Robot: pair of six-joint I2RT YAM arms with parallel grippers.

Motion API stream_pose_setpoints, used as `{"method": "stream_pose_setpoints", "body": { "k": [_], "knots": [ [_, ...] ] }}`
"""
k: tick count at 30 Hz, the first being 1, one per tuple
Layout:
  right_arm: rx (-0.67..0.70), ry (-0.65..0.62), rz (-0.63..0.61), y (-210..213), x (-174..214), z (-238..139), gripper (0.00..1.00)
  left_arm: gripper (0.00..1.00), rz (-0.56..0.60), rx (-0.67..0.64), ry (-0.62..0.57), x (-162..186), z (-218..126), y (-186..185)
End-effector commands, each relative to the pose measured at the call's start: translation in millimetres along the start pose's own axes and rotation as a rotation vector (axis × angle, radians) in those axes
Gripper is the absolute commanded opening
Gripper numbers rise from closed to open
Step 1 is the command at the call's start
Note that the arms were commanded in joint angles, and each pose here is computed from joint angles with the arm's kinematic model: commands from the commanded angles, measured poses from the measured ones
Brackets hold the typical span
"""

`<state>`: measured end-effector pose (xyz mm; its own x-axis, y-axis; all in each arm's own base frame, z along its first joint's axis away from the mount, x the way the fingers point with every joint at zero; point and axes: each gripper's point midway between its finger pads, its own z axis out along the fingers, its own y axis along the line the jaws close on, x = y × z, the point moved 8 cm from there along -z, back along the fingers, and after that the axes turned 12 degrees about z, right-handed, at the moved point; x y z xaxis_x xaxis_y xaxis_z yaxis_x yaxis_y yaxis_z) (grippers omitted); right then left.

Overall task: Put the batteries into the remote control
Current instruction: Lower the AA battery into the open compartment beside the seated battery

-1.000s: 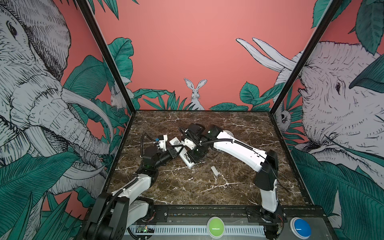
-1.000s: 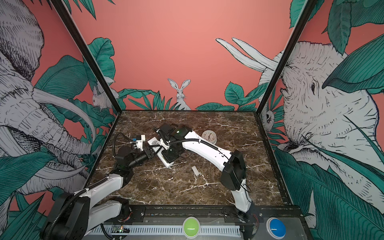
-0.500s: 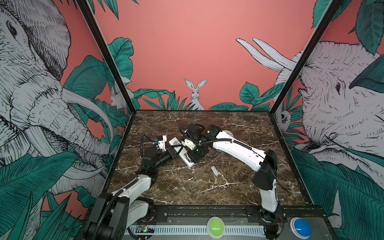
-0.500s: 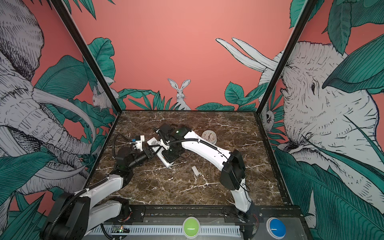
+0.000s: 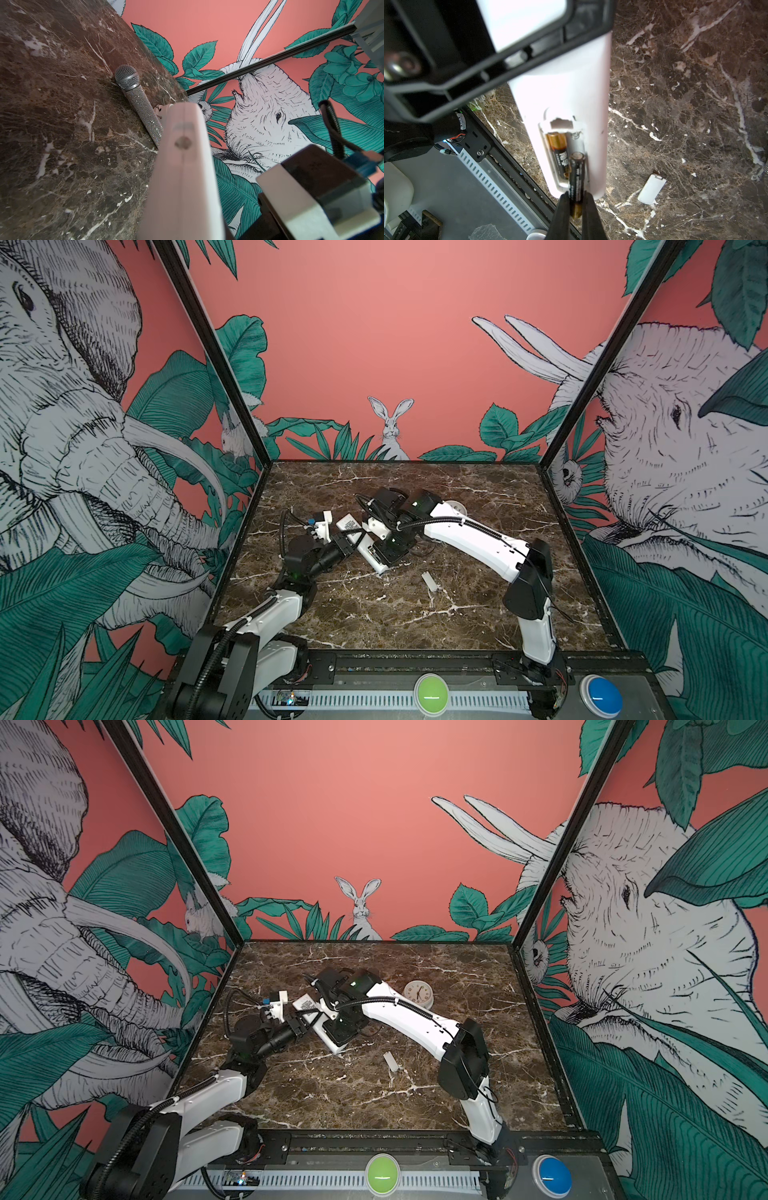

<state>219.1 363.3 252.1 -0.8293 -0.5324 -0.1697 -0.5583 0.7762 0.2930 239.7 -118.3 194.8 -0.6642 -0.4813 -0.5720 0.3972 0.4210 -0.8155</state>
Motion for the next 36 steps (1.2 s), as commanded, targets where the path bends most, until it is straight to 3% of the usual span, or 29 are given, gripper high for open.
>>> {"method": "stream_pose_setpoints", "body": {
  "k": [1, 13, 36],
  "knots": [
    [0.010, 0.002, -0.007, 1.3, -2.0, 1.2, 0.00, 0.00, 0.018, 0.037, -0.026, -1.9, -1.3, -6.0],
    [0.013, -0.002, -0.007, 1.6, -3.9, 3.4, 0.00, 0.00, 0.023, 0.052, -0.024, -2.6, -1.9, -9.0],
    [0.017, -0.023, -0.001, 2.9, -7.6, -1.1, 0.19, 0.00, 0.023, 0.073, -0.016, -2.8, -2.0, -12.0]
  ]
}}
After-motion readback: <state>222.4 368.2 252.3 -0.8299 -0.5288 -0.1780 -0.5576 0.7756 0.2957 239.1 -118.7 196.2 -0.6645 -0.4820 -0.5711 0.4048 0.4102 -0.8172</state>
